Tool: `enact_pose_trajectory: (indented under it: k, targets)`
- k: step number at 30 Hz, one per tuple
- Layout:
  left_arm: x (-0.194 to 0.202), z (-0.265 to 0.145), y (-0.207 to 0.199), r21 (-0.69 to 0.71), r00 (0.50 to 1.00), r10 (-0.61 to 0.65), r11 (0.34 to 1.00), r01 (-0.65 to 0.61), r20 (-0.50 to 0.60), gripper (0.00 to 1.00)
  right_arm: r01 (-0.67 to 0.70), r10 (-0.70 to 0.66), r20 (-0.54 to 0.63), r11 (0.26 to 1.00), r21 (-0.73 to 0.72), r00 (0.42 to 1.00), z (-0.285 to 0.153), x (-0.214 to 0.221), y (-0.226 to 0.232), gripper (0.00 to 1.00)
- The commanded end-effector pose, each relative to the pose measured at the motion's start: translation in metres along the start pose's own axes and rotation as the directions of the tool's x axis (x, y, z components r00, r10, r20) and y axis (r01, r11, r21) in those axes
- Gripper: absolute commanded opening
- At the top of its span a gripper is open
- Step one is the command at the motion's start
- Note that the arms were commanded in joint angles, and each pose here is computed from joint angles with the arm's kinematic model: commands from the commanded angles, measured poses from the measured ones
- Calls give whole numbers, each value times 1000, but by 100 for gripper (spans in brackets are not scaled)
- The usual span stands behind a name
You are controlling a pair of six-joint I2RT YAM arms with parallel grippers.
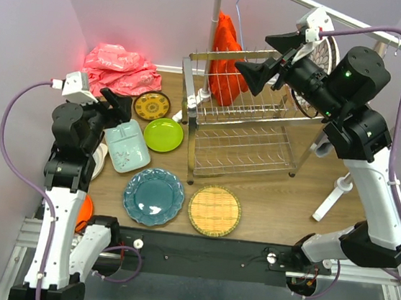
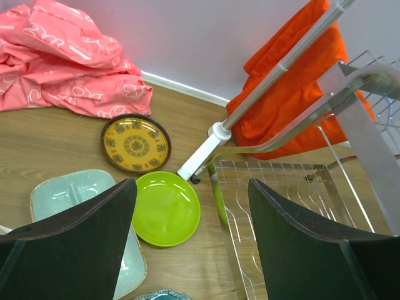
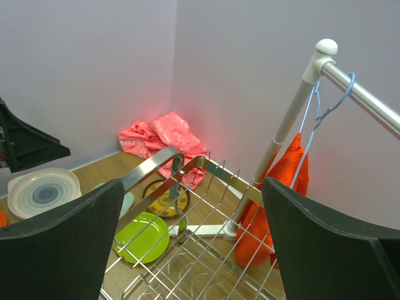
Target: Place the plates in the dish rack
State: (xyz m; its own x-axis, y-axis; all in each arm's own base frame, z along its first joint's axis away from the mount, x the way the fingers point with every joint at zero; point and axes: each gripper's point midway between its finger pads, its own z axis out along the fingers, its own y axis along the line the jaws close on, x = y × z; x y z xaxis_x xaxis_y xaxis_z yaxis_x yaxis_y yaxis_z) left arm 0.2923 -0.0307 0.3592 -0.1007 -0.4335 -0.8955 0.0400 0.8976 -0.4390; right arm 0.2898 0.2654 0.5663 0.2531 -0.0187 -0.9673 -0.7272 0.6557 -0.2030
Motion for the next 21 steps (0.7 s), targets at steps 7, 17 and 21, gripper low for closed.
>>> enact_pose_trajectory:
  k: [7,17,21]
  targets:
    - [40,35,8,52,995,27,998,-22,-96,81,-63,62,-23,997,-43,998,11,11,11,99]
    - [100,109,55,4,959,23,1000,-23,-284,80,-75,74,-23,996,-42,997,8,11,12,100]
    - [127,151,89,-34,918,-9,999,-5,-396,77,-118,116,-50,992,-32,992,9,22,13,100]
